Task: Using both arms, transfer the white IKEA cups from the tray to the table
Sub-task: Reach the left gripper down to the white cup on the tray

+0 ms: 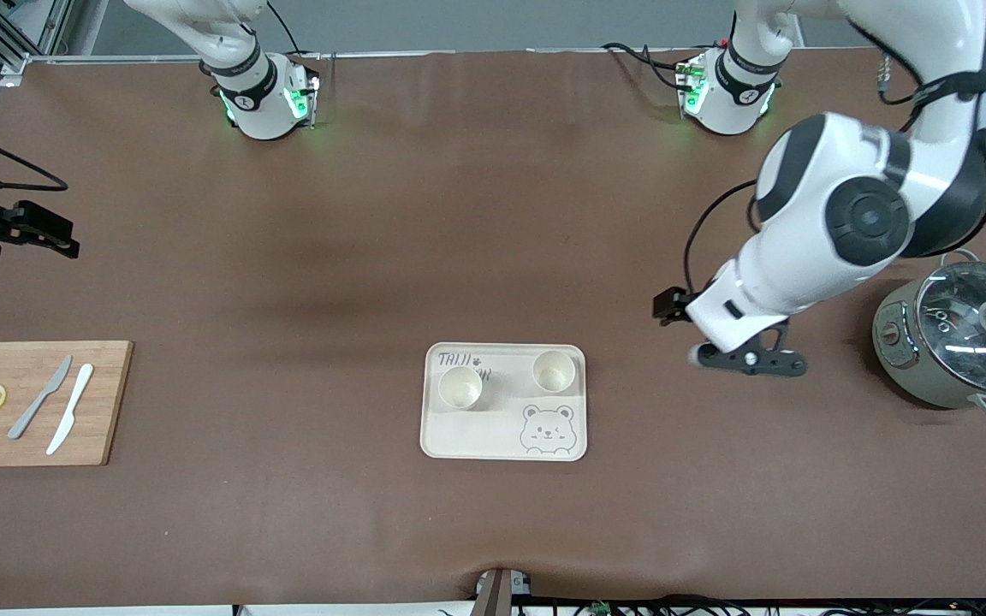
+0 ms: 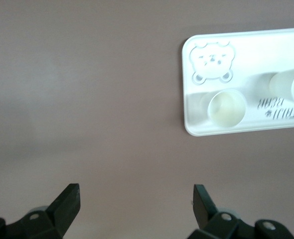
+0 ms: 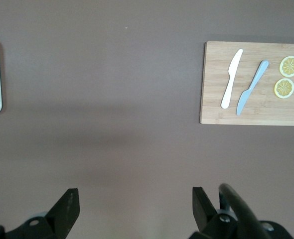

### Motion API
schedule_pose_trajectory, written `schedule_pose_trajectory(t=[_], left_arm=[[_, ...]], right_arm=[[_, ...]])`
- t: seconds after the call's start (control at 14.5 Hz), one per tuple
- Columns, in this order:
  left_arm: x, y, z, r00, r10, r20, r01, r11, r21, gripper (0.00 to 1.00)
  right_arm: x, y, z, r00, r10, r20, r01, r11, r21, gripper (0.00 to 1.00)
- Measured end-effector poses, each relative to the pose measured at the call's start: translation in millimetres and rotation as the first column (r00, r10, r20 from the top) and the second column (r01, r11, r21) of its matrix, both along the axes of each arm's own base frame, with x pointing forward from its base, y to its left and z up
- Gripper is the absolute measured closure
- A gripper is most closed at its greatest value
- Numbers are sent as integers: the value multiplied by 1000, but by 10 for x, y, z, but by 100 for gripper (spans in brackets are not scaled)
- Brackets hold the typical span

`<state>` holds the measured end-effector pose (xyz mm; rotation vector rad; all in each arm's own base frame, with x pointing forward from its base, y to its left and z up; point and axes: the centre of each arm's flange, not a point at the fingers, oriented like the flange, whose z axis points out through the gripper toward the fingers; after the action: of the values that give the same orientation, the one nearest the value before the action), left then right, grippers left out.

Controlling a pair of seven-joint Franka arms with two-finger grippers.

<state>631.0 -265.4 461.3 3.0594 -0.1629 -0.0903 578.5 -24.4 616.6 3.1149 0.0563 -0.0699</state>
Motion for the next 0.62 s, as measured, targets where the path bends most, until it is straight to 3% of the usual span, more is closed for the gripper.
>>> schedule_pose_trajectory(t=[0.28,0.62], left_arm=[[12,-476,-486,1000,10,12,-10,1000,-11,0],[148,-798,-1105,996,43,83,-39,998,-57,0]], right_arm=[[12,-82,12,1000,-15,15,15,1000,8,0],[114,-69,-95,999,-25,29,22,997,72,0]])
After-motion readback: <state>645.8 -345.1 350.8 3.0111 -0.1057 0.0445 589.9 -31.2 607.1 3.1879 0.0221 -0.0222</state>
